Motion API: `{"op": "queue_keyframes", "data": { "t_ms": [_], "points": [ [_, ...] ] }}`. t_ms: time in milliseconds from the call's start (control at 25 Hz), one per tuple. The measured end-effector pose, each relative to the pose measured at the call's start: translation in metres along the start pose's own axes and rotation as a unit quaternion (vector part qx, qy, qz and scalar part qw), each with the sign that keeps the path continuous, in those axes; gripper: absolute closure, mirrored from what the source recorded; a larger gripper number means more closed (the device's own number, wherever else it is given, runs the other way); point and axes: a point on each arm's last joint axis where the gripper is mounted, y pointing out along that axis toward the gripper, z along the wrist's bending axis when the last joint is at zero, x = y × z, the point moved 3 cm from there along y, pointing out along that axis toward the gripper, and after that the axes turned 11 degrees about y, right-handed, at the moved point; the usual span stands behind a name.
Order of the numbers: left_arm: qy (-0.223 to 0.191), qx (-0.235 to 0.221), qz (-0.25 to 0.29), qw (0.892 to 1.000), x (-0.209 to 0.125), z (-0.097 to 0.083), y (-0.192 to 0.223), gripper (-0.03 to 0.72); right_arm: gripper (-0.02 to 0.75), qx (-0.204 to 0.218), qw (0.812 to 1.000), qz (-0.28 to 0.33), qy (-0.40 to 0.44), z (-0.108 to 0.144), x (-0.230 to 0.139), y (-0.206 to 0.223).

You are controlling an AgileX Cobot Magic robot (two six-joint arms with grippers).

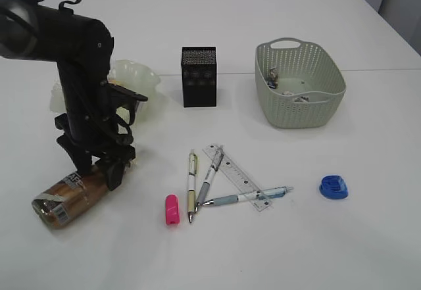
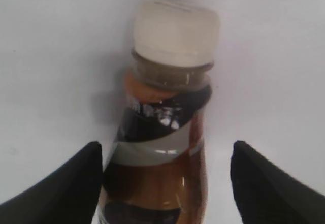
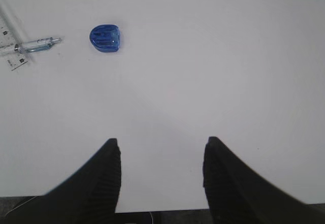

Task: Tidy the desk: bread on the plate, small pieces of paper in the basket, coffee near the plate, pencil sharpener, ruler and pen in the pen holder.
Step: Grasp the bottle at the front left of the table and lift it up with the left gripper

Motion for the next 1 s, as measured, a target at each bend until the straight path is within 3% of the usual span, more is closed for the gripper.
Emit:
{"op": "queue_keyframes", "data": {
  "t_ms": [760, 1000],
  "points": [
    [0.011, 0.014, 0.012, 1.000, 0.005, 0.005, 0.022, 0.156, 0.323, 0.000, 1.000, 0.000, 0.000, 0.000, 0.000, 0.000],
    [0.014, 0.018, 0.013, 1.000, 0.004, 0.006, 0.022, 0.347, 0.324, 0.000, 1.000, 0.000, 0.000, 0.000, 0.000, 0.000]
  ]
}}
